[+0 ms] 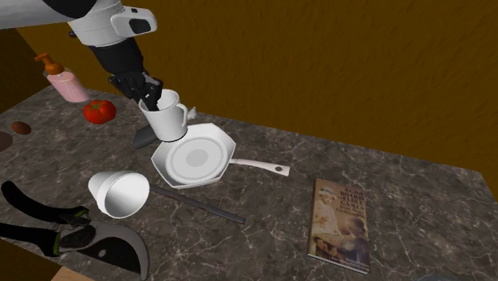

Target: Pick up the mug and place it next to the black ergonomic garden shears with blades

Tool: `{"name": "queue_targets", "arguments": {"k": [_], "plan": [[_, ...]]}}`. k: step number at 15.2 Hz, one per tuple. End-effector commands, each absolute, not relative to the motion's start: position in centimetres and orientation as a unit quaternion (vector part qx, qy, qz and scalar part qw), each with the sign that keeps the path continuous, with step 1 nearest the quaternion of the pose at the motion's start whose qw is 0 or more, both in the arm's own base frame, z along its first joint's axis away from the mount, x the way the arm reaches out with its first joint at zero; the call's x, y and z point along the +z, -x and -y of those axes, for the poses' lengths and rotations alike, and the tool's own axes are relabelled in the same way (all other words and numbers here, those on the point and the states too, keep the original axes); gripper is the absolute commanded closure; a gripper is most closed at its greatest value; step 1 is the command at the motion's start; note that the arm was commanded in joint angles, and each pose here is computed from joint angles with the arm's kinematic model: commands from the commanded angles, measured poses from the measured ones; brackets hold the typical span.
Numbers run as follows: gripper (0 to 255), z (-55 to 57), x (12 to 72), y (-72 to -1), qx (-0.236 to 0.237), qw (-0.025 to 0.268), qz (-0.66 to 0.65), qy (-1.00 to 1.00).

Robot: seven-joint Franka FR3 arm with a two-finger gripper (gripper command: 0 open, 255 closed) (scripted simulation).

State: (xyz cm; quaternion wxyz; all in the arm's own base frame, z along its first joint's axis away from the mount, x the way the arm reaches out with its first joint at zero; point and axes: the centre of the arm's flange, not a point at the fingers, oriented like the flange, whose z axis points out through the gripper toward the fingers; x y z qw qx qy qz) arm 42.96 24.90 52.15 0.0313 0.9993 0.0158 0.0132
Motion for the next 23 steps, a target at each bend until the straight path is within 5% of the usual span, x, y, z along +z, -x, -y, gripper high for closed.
{"name": "queue_targets", "arguments": {"k": [1, 23], "plan": [[255, -27.5, 52.1, -43.1, 0.013, 0.031, -0.015, -0.999], [255, -54.8, 51.7, -44.3, 0.013, 0.031, -0.015, -0.999]]}}
